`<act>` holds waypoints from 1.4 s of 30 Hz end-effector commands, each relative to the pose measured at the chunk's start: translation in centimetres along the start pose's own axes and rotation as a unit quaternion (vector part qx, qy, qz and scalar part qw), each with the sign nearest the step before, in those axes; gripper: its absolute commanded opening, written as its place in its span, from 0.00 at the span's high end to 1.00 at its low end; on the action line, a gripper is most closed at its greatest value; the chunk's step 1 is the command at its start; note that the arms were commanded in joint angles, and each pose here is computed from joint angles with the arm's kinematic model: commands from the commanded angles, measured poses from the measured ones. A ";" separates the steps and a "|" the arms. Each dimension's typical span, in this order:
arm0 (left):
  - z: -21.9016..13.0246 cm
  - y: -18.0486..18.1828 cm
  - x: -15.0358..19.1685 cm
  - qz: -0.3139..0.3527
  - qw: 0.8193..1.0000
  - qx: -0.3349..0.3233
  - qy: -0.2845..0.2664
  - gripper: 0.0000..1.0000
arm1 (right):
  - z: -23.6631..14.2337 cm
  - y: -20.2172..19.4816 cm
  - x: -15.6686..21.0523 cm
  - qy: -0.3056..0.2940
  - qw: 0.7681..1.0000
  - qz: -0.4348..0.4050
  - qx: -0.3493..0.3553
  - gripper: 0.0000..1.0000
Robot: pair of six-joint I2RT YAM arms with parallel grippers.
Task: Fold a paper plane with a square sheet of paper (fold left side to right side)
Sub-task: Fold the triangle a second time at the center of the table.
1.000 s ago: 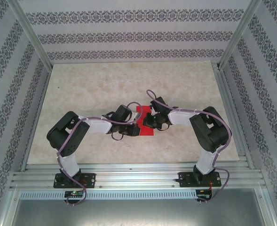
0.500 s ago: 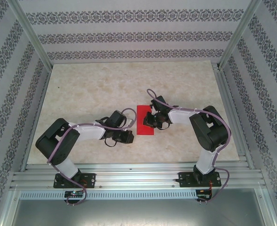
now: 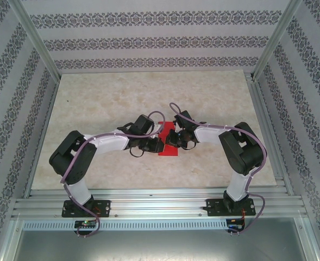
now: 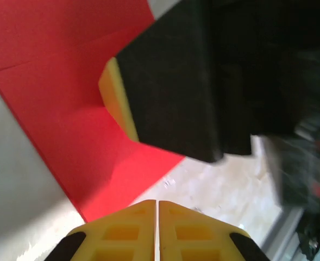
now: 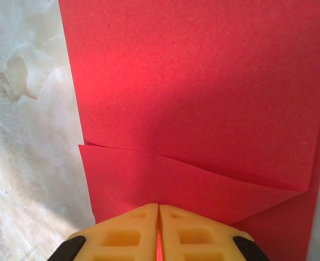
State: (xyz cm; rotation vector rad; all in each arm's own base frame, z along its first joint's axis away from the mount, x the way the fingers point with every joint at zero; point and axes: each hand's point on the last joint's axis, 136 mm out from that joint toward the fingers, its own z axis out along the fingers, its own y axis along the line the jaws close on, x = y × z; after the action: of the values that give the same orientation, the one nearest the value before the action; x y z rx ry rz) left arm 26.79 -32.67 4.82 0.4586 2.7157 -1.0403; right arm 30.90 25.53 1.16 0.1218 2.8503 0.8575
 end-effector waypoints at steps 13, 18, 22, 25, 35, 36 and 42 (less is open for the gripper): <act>3.0 5.2 3.9 -0.044 0.996 -0.057 0.044 0.90 | -1.3 1.7 0.9 0.000 0.999 0.026 -0.043 0.91; 3.1 5.4 4.3 -0.047 0.996 -0.059 0.047 0.90 | -0.2 2.1 2.4 0.017 0.997 0.041 -0.061 0.93; 3.1 5.6 4.4 -0.047 0.996 -0.063 0.048 0.90 | 0.7 1.4 2.7 0.022 0.998 0.043 -0.050 0.92; 3.0 6.1 4.8 -0.047 0.995 -0.075 0.054 0.91 | 0.8 -0.2 2.3 0.017 0.999 0.033 -0.011 0.93; 3.1 7.7 7.0 -0.054 0.991 -0.098 0.076 0.92 | -2.1 -5.2 -3.3 -0.047 0.995 0.009 0.082 0.91; 3.0 7.8 7.0 -0.055 0.991 -0.097 0.075 0.92 | -2.5 -5.5 -3.9 -0.053 0.995 0.009 0.087 0.91; 2.6 6.1 5.9 -0.047 0.995 -0.066 0.056 0.88 | -4.8 -4.5 -5.6 -0.082 0.994 -0.012 0.068 0.87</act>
State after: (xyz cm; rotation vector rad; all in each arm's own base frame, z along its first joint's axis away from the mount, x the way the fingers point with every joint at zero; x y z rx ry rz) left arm 26.50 -32.27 1.71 0.4326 2.7106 -1.0452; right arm 34.93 18.83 1.67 0.2429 2.7921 0.6531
